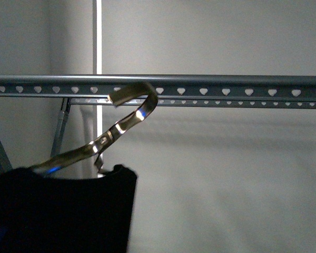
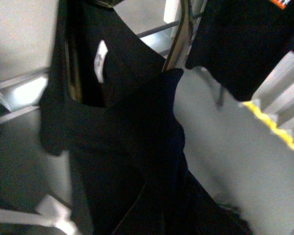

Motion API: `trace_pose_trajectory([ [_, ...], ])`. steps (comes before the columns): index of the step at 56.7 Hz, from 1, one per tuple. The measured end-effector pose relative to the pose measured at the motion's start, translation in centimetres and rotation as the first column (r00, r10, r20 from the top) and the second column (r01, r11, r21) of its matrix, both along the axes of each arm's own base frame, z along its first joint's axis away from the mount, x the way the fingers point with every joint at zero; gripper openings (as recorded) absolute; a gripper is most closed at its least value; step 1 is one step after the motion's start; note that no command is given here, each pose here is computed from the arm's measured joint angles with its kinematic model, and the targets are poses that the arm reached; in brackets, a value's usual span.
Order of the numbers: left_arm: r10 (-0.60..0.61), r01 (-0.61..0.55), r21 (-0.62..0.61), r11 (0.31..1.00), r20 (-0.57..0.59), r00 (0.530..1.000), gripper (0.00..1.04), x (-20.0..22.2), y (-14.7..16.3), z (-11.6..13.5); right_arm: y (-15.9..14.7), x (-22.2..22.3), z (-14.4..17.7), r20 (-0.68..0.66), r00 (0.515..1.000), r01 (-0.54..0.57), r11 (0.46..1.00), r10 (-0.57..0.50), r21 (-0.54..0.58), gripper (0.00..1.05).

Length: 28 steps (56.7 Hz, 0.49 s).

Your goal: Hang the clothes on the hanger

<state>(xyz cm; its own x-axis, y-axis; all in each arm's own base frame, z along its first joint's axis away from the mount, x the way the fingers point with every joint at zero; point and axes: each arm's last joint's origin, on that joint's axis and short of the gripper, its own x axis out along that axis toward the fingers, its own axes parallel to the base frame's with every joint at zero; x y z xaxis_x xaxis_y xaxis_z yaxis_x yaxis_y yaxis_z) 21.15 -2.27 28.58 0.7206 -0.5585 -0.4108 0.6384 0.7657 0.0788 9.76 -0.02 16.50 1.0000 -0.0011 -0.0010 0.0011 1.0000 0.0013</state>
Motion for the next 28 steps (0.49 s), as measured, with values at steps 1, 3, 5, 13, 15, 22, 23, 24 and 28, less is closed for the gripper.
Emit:
trace_pose_trajectory([
  [1,-0.013,0.013,0.017,1.000,0.023,1.000,0.04,0.2,0.0,0.2,0.0,0.0,0.0,0.000,1.000,0.000,1.000,0.000,0.000,0.97],
  [3,-0.081,0.072,0.083,0.994,0.108,0.991,0.04,1.0,-0.1,0.8,0.0,0.0,0.0,0.000,1.000,0.000,1.000,0.000,0.000,0.97],
  [5,-0.120,0.103,0.120,0.987,0.147,0.982,0.04,1.5,-0.1,1.1,0.0,0.0,0.0,0.000,1.000,-0.001,1.000,0.001,0.000,0.97],
  [13,-0.387,0.234,0.424,0.875,0.324,0.863,0.04,4.9,-0.2,2.9,0.0,0.0,0.0,0.000,1.000,0.000,1.000,0.000,0.000,0.97],
  [15,-0.438,0.248,0.473,0.845,0.346,0.830,0.04,5.4,-0.2,3.1,0.0,0.0,0.0,0.000,1.000,0.000,1.000,0.000,0.000,0.97],
  [22,-0.655,0.240,0.719,0.653,0.375,0.656,0.04,8.3,-0.7,3.0,0.0,0.0,0.0,0.000,1.000,0.000,1.000,0.000,0.000,0.97],
  [23,-0.674,0.231,0.738,0.633,0.379,0.634,0.04,8.6,-0.8,2.9,0.0,0.0,0.0,0.000,1.000,0.000,1.000,0.000,0.000,0.97],
  [24,-0.690,0.222,0.756,0.616,0.381,0.616,0.04,8.8,-0.9,2.9,0.0,0.0,0.0,0.000,1.000,0.000,1.000,0.000,0.000,0.97],
  [28,-0.758,0.162,0.825,0.541,0.395,0.518,0.04,9.9,-1.7,2.8,0.0,0.0,0.0,0.000,1.000,0.000,1.000,0.000,0.000,0.97],
])
